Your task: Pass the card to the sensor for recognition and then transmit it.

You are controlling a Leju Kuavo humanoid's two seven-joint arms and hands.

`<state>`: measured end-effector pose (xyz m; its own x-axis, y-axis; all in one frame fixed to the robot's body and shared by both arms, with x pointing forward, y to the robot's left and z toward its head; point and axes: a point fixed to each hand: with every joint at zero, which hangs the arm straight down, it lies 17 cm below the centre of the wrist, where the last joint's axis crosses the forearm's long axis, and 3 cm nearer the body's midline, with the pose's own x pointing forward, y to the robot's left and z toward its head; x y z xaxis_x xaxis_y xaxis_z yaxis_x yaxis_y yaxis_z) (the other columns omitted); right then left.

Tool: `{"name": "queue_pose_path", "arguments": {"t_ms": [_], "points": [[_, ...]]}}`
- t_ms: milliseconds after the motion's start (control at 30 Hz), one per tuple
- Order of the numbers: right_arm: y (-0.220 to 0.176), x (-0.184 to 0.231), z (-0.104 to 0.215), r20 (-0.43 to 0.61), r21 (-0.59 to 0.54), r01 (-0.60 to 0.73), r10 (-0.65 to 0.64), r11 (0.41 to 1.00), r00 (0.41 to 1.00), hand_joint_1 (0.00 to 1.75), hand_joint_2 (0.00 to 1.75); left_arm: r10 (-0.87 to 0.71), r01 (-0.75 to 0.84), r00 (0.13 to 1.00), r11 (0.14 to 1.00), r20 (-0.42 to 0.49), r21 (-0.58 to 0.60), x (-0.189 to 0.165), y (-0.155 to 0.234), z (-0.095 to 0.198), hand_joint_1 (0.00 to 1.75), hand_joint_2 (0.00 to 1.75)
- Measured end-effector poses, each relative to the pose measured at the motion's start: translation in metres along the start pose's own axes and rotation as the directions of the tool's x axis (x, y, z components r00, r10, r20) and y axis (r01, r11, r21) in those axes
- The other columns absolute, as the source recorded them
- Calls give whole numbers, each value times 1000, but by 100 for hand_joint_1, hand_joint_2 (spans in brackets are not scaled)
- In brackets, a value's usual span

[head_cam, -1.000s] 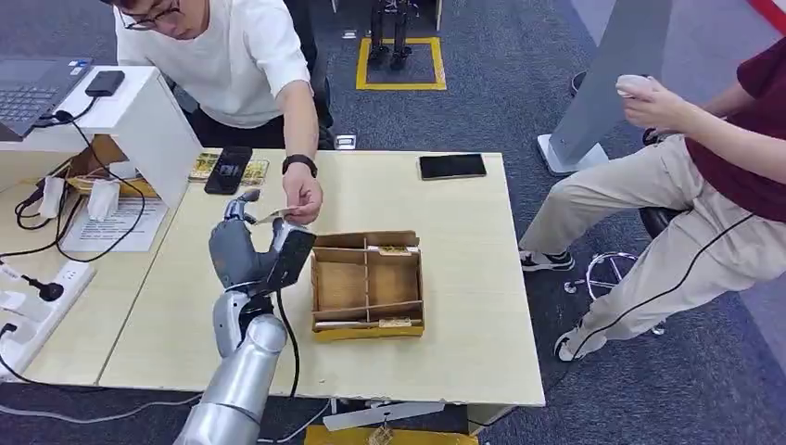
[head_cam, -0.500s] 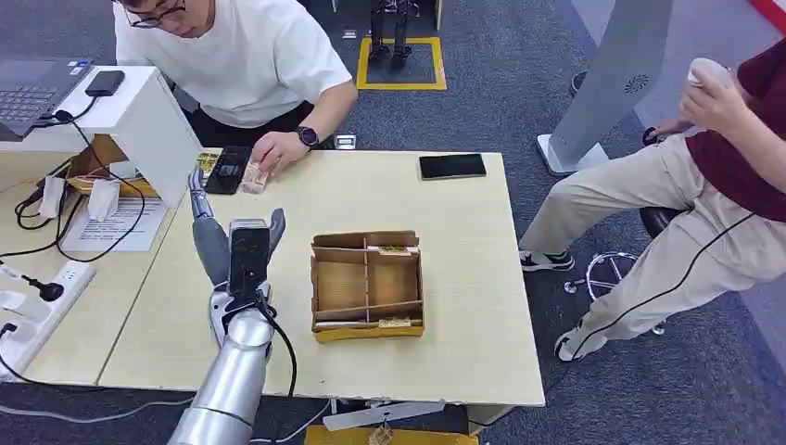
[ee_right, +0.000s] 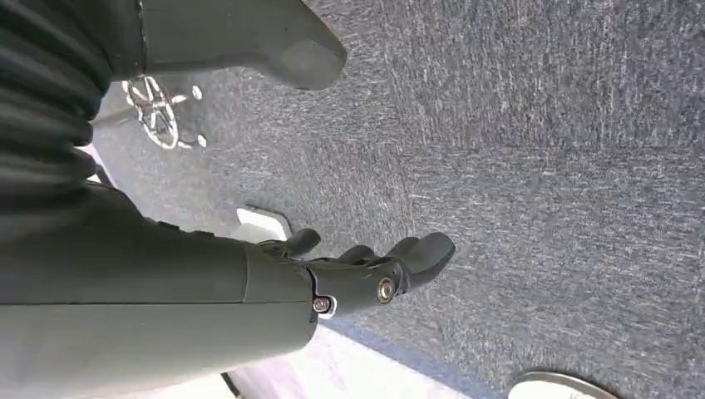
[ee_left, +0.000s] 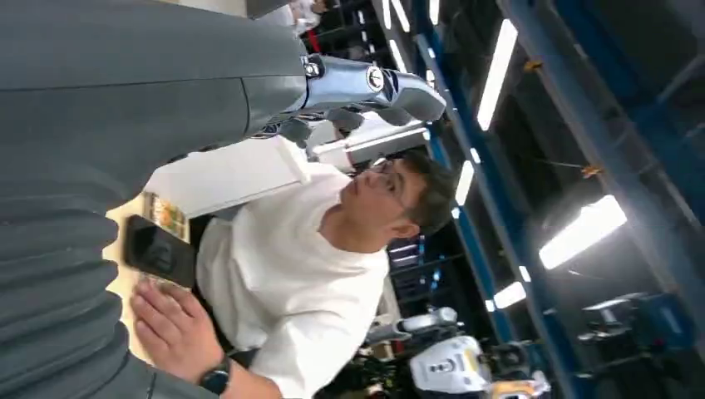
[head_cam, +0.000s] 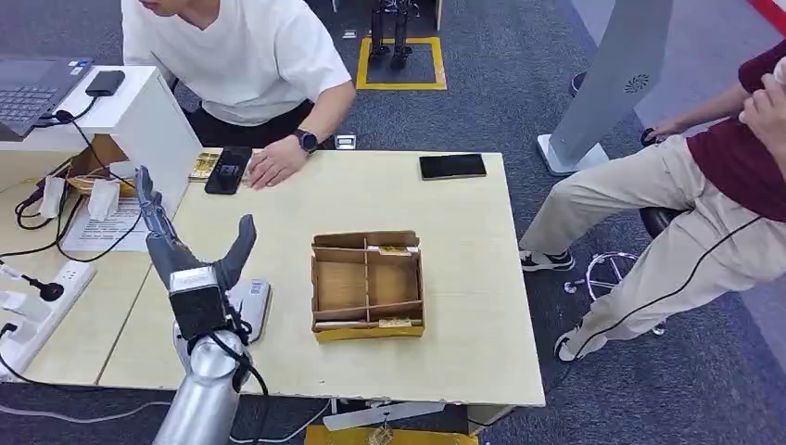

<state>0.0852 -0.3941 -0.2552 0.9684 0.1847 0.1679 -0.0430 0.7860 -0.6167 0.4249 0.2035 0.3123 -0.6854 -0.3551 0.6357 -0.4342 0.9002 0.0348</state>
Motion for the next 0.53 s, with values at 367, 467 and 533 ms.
{"name": "queue_pose_path", "arguments": {"t_ms": [367,467,533], "points": [[0,-1,0,3,-1,15,-15,1000,1000,0,175,68,-71,991,997,114,21,48,25,12,0,175],[-1,-2,0,-2,-3,23,-23,1000,1000,0,175,76,-81,990,996,117,34,54,32,15,0,175],[-2,-2,0,-4,-4,27,-27,1000,1000,0,175,81,-87,990,995,119,42,57,37,16,0,175]]}}
